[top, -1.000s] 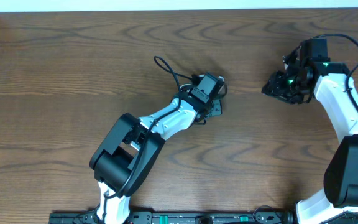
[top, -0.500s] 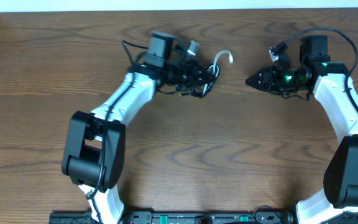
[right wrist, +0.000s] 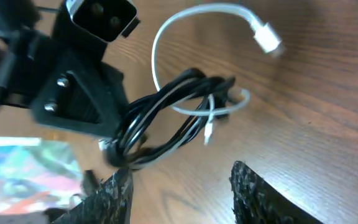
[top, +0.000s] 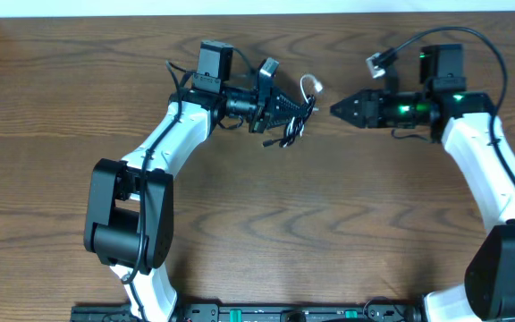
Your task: Untangle cables
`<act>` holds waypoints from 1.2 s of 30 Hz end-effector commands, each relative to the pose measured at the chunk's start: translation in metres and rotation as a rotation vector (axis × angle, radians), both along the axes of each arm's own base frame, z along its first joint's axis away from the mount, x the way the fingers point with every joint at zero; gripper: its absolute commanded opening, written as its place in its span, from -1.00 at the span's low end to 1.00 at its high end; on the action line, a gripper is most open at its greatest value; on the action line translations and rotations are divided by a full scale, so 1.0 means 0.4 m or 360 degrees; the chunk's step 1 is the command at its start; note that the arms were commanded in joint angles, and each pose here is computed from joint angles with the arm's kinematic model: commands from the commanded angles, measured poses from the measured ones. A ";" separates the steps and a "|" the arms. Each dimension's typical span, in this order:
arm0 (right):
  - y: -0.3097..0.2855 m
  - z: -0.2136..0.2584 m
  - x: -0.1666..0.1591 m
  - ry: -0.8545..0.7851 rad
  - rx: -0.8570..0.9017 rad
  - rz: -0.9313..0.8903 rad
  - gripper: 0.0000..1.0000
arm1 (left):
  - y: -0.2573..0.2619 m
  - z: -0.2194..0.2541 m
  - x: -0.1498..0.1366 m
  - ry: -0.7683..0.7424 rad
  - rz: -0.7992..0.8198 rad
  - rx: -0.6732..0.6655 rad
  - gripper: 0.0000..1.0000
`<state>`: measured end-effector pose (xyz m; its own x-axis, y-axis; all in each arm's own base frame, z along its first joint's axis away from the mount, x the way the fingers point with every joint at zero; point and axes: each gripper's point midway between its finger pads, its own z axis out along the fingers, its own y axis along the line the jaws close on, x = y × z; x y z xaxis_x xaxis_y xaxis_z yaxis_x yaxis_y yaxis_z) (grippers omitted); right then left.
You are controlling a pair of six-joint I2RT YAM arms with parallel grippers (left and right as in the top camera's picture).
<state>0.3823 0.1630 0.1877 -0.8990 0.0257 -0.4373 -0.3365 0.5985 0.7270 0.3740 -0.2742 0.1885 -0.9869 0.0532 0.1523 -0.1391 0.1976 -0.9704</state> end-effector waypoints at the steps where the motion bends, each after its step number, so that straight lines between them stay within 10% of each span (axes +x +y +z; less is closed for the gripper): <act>1: -0.012 -0.045 0.025 -0.0083 -0.0322 -0.0104 -0.06 | -0.001 0.040 -0.010 0.0503 0.0052 -0.0006 -0.85; 18: 0.029 -0.099 0.008 -0.0217 -0.0682 -0.0010 -0.06 | 0.000 0.090 -0.023 0.1156 0.0132 0.0022 -0.85; 36: 0.016 -0.106 0.032 -0.0175 -0.0768 -0.0214 -0.06 | -0.041 0.201 0.024 0.0986 0.0126 -0.0133 -0.85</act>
